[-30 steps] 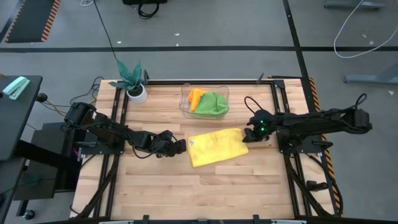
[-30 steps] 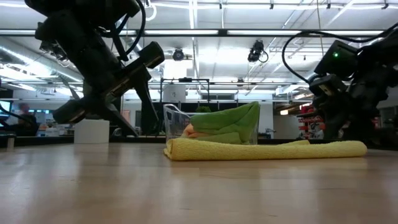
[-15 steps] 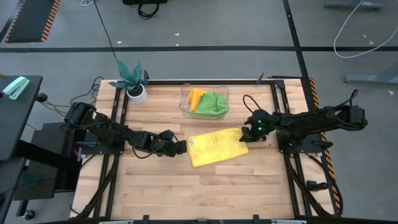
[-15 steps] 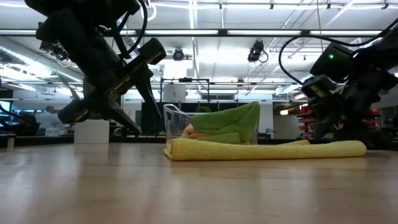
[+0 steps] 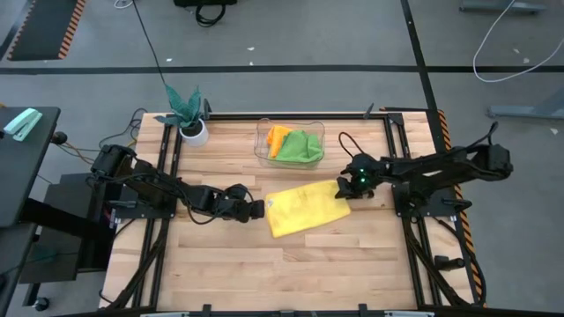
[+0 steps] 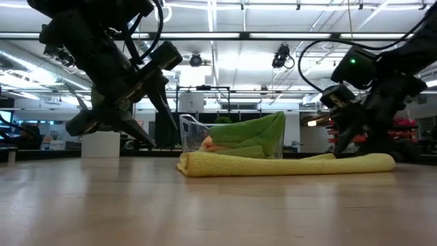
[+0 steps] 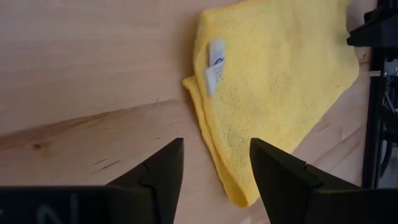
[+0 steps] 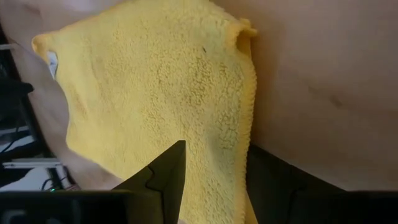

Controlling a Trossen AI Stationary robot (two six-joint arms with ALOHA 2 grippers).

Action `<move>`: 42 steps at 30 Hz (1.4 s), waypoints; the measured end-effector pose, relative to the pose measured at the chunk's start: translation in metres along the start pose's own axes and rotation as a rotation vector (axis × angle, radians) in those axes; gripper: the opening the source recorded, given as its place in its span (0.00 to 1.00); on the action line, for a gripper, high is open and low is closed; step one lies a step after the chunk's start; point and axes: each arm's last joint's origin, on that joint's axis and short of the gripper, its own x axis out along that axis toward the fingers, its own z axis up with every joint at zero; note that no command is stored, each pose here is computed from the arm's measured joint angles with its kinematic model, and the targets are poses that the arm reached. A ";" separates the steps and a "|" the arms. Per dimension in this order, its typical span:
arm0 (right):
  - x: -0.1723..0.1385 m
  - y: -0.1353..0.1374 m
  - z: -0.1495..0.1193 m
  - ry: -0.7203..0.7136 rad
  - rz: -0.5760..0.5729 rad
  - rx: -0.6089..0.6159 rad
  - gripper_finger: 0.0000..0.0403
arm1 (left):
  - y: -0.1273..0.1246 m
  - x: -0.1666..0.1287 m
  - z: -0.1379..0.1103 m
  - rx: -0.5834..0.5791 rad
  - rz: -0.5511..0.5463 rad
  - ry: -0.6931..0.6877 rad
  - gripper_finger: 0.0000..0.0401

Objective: Fold microfiber towels
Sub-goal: Fold the yellow microfiber cloth

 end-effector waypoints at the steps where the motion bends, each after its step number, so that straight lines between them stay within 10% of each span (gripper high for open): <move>1: 0.001 0.004 0.001 -0.010 -0.004 -0.009 0.40 | 0.000 0.000 0.000 0.002 0.000 0.000 0.48; 19: 0.027 0.044 0.016 0.043 -0.032 -0.149 0.36 | 0.000 0.000 -0.001 0.018 -0.004 0.003 0.46; 30: 0.028 0.045 0.014 0.021 -0.039 -0.235 0.05 | -0.008 -0.001 -0.003 0.034 -0.074 0.059 0.41; 42: 0.028 0.048 0.015 0.004 -0.017 -0.315 0.02 | -0.009 -0.001 -0.004 0.146 -0.085 0.120 0.07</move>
